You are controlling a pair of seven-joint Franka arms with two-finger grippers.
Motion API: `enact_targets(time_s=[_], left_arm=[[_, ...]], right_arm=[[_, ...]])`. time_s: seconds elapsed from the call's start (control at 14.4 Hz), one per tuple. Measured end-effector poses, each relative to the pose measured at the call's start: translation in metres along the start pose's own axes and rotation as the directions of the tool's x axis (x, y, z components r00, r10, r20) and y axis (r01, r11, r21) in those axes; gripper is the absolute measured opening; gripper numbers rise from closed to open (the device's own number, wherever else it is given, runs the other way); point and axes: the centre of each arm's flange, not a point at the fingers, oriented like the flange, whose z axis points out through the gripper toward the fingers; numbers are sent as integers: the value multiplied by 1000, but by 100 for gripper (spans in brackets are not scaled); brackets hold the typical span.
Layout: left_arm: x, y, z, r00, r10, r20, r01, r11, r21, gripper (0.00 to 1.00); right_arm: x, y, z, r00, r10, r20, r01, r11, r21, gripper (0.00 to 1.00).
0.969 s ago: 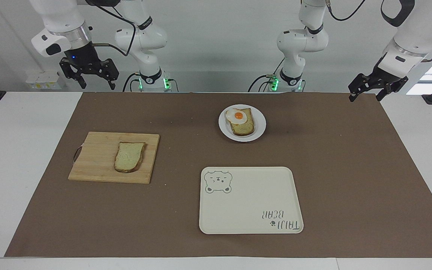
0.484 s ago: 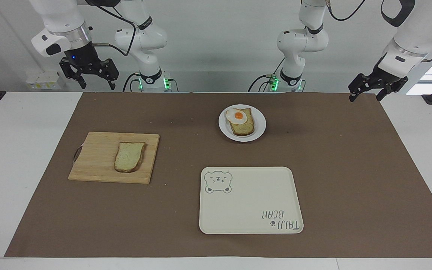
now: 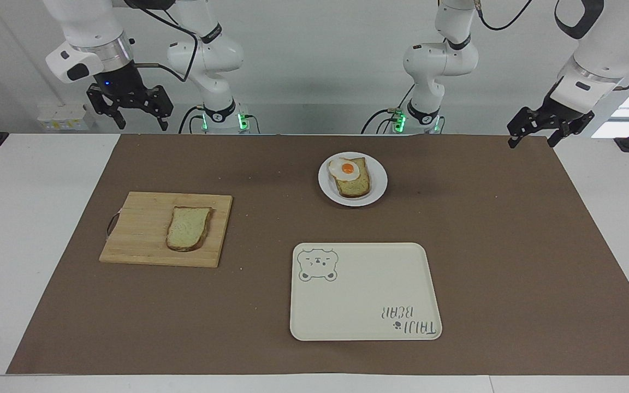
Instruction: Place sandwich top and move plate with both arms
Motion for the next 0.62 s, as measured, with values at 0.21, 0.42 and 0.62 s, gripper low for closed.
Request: enact_targets(time_s=[0.21,0.42,0.62], left_arm=[[0,0,0,1000,0,0,0,1000,0,100],[0,0,0,1000,0,0,0,1000,0,100],[0,0,0,1000,0,0,0,1000,0,100]], right_arm=[[0,1,0,1000,2,0,-2,1000,0,100],[0,1,0,1000,3,1,-3,1000,0,100],[0,3,1,1000,5,1,-5,1000,0,100]])
